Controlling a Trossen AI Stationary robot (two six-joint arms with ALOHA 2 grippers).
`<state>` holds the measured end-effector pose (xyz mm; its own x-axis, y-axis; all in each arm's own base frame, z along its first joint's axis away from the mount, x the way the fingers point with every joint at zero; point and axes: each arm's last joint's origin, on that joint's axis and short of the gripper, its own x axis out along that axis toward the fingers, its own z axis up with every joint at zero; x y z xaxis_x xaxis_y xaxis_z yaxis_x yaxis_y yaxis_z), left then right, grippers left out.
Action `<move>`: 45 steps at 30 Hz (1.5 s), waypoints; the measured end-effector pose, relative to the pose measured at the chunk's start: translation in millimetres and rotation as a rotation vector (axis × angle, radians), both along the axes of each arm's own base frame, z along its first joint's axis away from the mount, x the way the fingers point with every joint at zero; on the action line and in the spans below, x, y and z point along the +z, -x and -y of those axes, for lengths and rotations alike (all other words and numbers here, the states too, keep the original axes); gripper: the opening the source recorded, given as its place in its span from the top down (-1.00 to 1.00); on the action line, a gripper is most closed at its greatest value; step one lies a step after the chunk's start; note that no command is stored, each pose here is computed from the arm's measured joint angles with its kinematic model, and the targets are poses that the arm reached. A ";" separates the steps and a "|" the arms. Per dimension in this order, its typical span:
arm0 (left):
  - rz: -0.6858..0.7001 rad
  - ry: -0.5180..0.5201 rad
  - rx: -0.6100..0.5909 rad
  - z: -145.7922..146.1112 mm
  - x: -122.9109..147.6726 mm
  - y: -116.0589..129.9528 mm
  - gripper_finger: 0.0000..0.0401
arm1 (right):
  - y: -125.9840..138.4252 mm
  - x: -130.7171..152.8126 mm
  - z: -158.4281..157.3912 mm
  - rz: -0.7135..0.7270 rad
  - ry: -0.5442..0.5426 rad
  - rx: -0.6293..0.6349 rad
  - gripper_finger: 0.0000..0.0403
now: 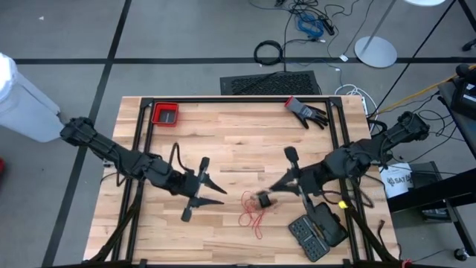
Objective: Coil cords
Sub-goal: Coil the red wire onto the spool
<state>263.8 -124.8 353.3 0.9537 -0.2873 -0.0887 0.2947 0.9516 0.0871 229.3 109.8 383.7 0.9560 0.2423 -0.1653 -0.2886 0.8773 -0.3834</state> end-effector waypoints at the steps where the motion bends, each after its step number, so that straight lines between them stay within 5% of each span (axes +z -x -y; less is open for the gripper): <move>1: 0.021 -0.029 0.014 2.2 -1.2 -2.8 0.29 | 0.0 -1.7 1.3 -0.010 0.033 -0.034 1.00; 7: 0.096 -0.225 0.136 13.2 -14.8 -20.6 0.29 | -0.7 -9.2 6.1 -0.054 0.153 -0.181 1.00; 17: 0.135 -0.383 0.271 22.9 -39.9 -47.3 0.29 | -10.7 -18.8 1.1 -0.086 0.180 -0.176 1.00; 27: 0.173 -0.417 0.340 23.4 -42.6 -53.6 0.29 | -23.1 -24.9 7.5 -0.097 0.133 -0.306 1.00; 45: 0.153 -0.419 0.414 18.7 -42.9 -54.7 0.30 | -24.8 -26.0 7.7 -0.100 0.118 -0.318 1.00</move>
<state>318.5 -143.5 310.4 0.9896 0.1397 0.0330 -0.1378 0.8602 0.4909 254.1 102.0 357.7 0.9582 -0.0913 -0.2712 -0.0495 0.8805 -0.4714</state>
